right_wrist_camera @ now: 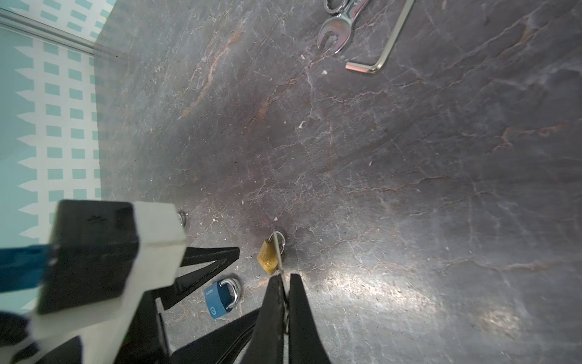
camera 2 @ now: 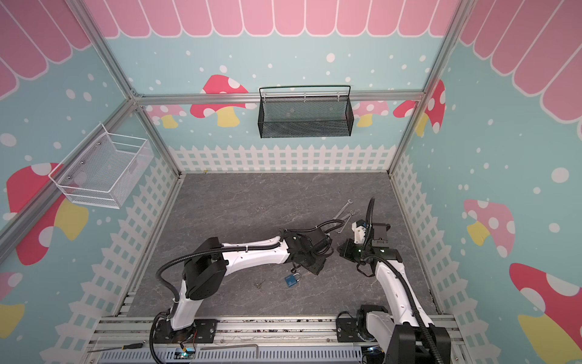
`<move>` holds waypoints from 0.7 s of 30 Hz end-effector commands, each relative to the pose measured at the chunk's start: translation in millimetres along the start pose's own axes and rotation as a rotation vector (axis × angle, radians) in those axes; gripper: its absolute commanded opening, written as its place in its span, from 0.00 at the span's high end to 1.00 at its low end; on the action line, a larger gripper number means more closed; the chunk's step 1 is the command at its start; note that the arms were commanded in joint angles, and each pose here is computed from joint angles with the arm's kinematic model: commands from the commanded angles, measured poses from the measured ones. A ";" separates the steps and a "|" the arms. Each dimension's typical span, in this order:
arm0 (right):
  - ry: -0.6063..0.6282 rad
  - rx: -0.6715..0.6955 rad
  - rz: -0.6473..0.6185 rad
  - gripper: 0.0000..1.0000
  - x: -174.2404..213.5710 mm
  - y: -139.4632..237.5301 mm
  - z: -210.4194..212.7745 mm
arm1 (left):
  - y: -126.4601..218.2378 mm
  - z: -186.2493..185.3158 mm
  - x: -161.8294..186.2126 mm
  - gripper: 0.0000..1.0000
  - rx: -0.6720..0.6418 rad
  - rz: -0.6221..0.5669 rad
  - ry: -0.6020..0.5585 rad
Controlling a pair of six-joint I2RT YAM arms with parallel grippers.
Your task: Unlock with the key
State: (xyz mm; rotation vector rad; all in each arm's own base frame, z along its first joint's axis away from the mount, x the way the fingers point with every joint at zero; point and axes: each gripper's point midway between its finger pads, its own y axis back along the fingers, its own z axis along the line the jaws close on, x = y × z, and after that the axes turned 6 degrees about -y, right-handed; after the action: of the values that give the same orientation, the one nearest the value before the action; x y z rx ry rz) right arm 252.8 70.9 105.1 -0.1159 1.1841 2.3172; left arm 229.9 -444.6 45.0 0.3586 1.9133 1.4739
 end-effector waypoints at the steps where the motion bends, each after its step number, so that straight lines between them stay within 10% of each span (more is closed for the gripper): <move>1: 0.020 0.023 -0.002 1.00 -2.1 2.4 -2.6 | -6.4 16.5 7.3 0.45 -0.105 0.045 0.029; 21: 0.032 -0.014 0.003 1.00 -1.4 1.0 2.8 | -39.6 12.1 15.0 0.61 -0.119 0.097 0.100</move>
State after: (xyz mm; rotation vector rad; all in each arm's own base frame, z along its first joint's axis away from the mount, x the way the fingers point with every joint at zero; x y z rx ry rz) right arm 252.1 71.1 104.0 -0.1256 1.1925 2.3243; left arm 242.0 -441.9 21.4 0.2975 1.9005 1.6333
